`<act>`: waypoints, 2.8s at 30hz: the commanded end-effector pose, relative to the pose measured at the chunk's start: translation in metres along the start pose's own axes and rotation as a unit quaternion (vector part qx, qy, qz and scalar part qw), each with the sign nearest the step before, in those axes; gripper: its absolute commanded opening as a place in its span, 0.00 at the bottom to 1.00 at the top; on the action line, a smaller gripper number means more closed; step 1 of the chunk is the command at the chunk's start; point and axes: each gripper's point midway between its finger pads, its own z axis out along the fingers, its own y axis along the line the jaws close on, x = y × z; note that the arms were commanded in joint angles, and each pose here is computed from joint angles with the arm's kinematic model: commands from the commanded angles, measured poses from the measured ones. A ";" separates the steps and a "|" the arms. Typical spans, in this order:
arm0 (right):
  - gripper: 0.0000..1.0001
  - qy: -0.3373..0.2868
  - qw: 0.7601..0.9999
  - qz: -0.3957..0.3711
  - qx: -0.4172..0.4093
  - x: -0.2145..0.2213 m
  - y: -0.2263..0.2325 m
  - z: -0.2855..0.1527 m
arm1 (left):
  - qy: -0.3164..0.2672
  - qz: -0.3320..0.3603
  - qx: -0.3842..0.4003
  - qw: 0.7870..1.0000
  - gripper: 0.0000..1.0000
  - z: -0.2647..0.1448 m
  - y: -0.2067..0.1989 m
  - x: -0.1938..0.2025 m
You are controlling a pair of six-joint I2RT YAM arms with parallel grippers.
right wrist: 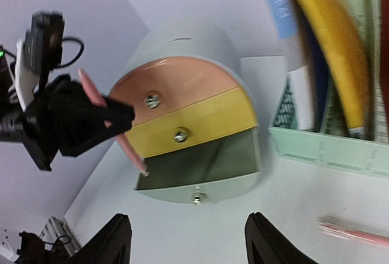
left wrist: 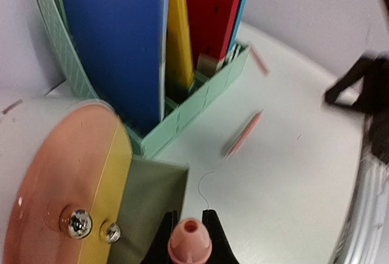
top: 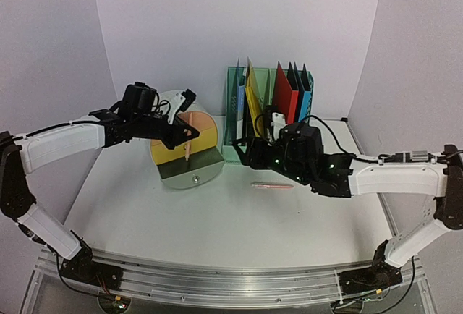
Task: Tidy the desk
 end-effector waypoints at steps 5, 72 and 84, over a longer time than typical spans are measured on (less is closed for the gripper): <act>0.66 -0.038 0.994 -0.004 0.100 -0.021 -0.047 -0.042 | 0.214 0.230 -0.115 0.942 0.00 0.027 0.028 0.093; 0.22 0.225 0.791 0.208 0.529 0.045 -0.475 -0.068 | 0.098 0.206 -0.025 0.973 0.77 0.004 -0.015 0.012; 0.00 -0.004 0.886 0.113 0.449 -0.129 -0.356 -0.114 | -0.018 0.112 0.151 0.982 0.79 -0.028 -0.067 -0.045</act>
